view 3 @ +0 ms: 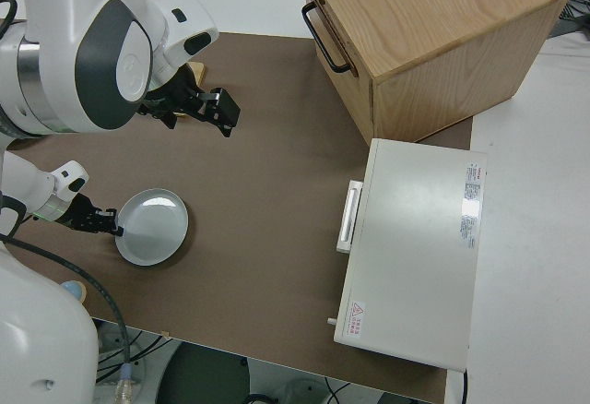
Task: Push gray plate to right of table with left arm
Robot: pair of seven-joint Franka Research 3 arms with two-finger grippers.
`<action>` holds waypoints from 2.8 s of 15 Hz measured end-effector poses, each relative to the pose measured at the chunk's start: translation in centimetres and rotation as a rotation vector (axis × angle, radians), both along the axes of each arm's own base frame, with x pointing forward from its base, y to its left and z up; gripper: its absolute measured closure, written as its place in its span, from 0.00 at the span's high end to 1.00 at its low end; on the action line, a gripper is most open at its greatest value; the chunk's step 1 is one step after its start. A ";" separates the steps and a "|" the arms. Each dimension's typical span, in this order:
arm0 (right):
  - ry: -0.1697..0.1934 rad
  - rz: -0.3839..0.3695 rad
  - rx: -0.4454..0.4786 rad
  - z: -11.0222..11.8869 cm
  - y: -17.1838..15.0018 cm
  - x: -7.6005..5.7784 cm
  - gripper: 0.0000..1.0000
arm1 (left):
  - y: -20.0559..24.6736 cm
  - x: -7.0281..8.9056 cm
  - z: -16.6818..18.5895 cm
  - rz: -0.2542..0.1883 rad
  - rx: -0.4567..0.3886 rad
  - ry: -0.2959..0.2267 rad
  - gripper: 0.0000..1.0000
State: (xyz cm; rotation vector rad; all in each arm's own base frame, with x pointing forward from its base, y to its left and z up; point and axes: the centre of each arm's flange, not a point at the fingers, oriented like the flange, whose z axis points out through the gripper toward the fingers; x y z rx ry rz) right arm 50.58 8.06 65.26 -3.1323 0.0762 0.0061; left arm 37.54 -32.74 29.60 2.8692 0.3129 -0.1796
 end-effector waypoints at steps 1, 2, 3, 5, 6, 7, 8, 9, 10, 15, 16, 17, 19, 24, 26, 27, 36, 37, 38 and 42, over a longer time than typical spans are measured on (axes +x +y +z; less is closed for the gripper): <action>0.000 0.000 0.000 0.0 0.0 0.0 1.00 | -0.3 0.0 0.0 0.001 -0.004 0.002 0.03; 0.000 0.000 0.000 0.0 0.0 0.0 1.00 | -0.7 0.0 0.0 -0.001 -0.007 0.002 0.03; 0.000 0.000 0.000 0.0 0.0 0.0 1.00 | -1.1 0.0 0.0 -0.005 -0.009 0.002 0.03; 0.000 0.000 0.000 0.0 0.0 0.0 1.00 | -2.0 -0.1 0.0 -0.019 -0.012 -0.001 0.03; 0.000 0.000 0.000 0.0 0.0 0.0 1.00 | -2.4 -0.2 0.1 -0.027 -0.014 -0.004 0.03; 0.000 0.000 0.000 0.0 0.0 0.0 1.00 | -2.9 -0.4 0.1 -0.035 -0.016 -0.006 0.03; 0.000 0.000 0.000 0.0 0.0 0.0 1.00 | -3.3 -0.4 0.2 -0.040 -0.018 -0.007 0.03; 0.000 0.000 0.000 0.0 0.0 0.0 1.00 | -3.7 -0.4 0.2 -0.042 -0.020 -0.008 0.03; 0.000 0.000 0.000 0.0 0.0 0.0 1.00 | -4.0 -0.3 0.2 -0.044 -0.022 -0.009 0.03; 0.000 0.000 0.000 0.0 0.0 0.0 1.00 | -4.7 0.0 0.0 -0.049 -0.023 -0.008 0.04; 0.000 0.000 0.000 0.0 0.0 0.0 1.00 | -4.8 -0.1 -0.1 -0.051 -0.023 -0.007 0.11; 0.000 0.000 0.000 0.0 0.0 0.0 1.00 | -4.8 -0.1 -0.2 -0.053 -0.021 -0.006 0.21; 0.000 0.000 0.000 0.0 0.0 0.0 1.00 | -4.9 -0.3 -0.3 -0.056 -0.020 -0.005 0.38; 0.000 0.000 0.000 0.0 0.0 0.0 1.00 | -4.5 0.2 -0.3 -0.068 -0.020 -0.012 0.89; 0.000 0.000 0.000 0.0 0.0 0.0 1.00 | -4.0 0.7 -0.3 -0.070 -0.020 -0.016 0.99; 0.000 0.000 0.000 0.0 0.0 0.0 1.00 | -3.8 1.0 -0.2 -0.073 -0.021 -0.019 0.99; 0.000 0.000 0.000 0.0 0.0 0.0 1.00 | 1.3 4.6 4.3 -0.104 -0.041 0.004 0.99; 0.000 0.000 0.000 0.0 0.0 0.0 1.00 | 2.3 5.1 5.0 -0.118 -0.038 0.004 0.99; 0.000 0.000 0.000 0.0 0.0 0.0 1.00 | 3.6 5.6 5.7 -0.135 -0.027 0.001 0.99; 0.000 0.000 0.000 0.0 0.0 0.0 1.00 | 10.5 8.0 8.8 -0.178 0.036 -0.028 0.99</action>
